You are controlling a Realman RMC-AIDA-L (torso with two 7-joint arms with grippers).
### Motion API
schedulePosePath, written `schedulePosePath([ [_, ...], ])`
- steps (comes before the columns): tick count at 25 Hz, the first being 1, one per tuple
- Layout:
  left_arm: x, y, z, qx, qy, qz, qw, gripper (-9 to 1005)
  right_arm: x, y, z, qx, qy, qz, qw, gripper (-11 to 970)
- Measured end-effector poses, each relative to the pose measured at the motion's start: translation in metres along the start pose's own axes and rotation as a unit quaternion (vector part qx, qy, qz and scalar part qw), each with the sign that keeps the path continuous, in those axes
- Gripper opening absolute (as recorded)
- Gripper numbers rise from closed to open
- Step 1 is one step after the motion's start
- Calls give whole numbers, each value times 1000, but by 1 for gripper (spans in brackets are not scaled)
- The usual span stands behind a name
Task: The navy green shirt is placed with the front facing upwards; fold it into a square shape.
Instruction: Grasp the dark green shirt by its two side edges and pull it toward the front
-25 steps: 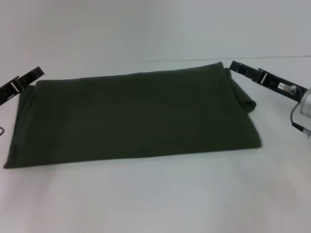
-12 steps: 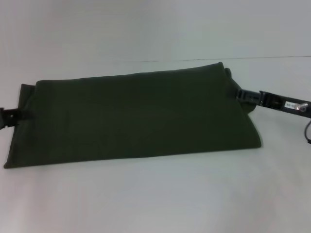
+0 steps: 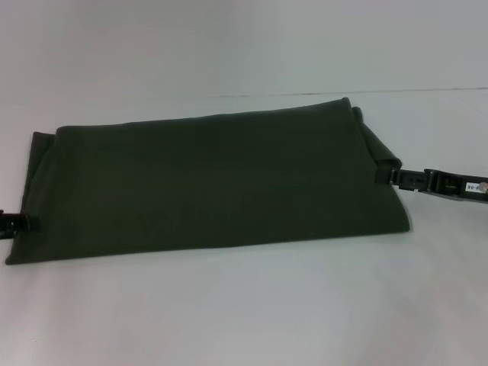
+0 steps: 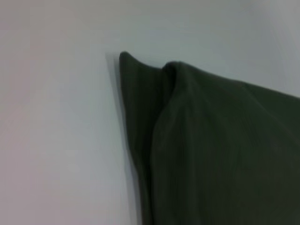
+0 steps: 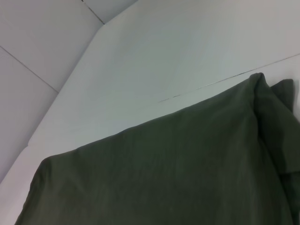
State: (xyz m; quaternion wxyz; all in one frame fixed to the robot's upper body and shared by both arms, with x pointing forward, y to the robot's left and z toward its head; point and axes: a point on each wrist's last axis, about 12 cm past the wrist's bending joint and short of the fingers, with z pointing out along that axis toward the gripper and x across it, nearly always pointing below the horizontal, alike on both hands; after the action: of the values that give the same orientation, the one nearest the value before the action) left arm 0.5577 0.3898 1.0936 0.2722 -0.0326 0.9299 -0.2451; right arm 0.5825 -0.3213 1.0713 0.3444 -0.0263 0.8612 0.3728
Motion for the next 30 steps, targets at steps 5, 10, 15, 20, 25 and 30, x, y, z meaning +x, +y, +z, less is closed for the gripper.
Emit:
schedulePosePath([
  [5, 0, 1, 2, -20, 11, 16, 1000, 579, 1, 1, 1, -1, 3, -2, 1000, 837],
  [10, 0, 3, 3, -29, 13, 18, 999, 577, 3, 1, 2, -2, 4, -1, 1000, 837],
  [15, 1, 1, 5, -28, 18, 22, 999, 565, 3, 2, 4, -2, 5, -2, 1000, 838],
  [20, 1, -3, 9, -24, 28, 29, 999, 554, 4, 2, 4, -2, 6, -2, 1000, 838],
  [25, 1, -6, 12, -22, 36, 33, 999, 542, 4, 2, 4, -2, 6, -2, 1000, 838],
  [30, 1, -7, 13, -20, 39, 34, 998, 531, 5, 2, 4, -1, 9, -2, 1000, 838],
])
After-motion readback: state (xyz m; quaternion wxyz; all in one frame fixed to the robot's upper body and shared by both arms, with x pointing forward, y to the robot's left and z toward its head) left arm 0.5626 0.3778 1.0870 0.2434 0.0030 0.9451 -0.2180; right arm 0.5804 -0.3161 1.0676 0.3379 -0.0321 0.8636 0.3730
